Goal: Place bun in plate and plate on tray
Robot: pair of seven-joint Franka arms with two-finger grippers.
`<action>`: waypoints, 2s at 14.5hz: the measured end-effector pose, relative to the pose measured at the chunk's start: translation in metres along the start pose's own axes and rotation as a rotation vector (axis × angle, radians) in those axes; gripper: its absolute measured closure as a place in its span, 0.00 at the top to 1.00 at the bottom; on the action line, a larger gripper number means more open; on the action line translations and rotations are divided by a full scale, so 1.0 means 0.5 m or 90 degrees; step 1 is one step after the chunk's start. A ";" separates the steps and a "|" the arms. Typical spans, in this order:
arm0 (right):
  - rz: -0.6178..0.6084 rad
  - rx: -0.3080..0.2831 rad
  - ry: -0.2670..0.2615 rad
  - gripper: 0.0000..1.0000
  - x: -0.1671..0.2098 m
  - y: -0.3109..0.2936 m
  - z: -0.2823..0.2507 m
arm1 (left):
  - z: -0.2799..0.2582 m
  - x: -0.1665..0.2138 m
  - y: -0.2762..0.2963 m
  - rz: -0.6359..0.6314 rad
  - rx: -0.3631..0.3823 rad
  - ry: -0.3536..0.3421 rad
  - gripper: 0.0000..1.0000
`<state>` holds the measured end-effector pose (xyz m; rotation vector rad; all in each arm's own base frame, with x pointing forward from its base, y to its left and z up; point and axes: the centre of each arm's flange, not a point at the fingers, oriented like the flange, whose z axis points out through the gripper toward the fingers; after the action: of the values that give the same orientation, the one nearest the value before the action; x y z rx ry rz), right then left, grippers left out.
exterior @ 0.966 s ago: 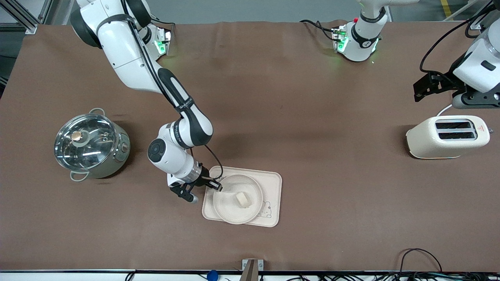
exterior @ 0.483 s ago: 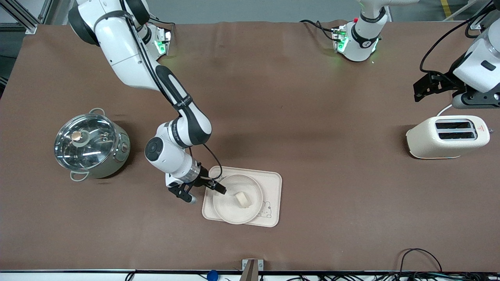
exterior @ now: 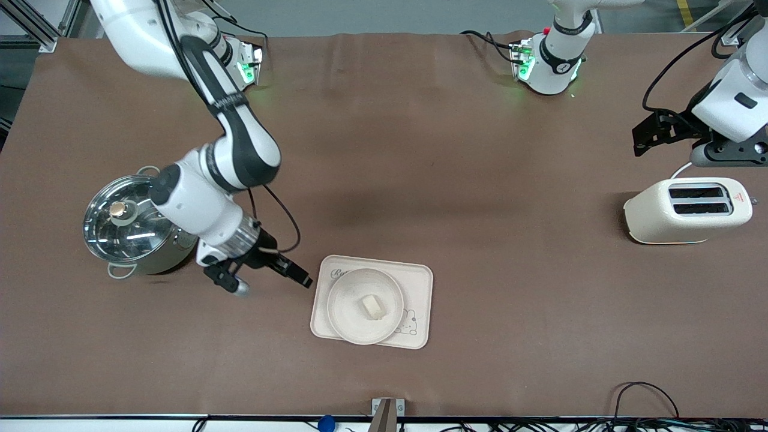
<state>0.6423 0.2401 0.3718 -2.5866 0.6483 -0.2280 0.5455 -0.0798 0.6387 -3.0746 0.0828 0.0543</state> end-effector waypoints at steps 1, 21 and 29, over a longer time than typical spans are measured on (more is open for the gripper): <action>-0.015 -0.005 -0.001 1.00 0.004 0.019 -0.046 | 0.000 0.000 0.005 0.003 0.000 0.000 1.00; -0.218 -0.313 -0.077 1.00 0.054 0.251 -0.796 | -0.016 -0.003 0.013 0.019 -0.001 0.013 1.00; -0.211 -0.316 -0.078 1.00 0.064 0.256 -0.806 | -0.020 -0.006 0.013 0.020 -0.001 0.015 1.00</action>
<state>0.5116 -0.0344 0.6676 -3.1508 0.2461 -0.0083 0.5424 -0.0867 0.6486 -3.0756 0.1335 0.0190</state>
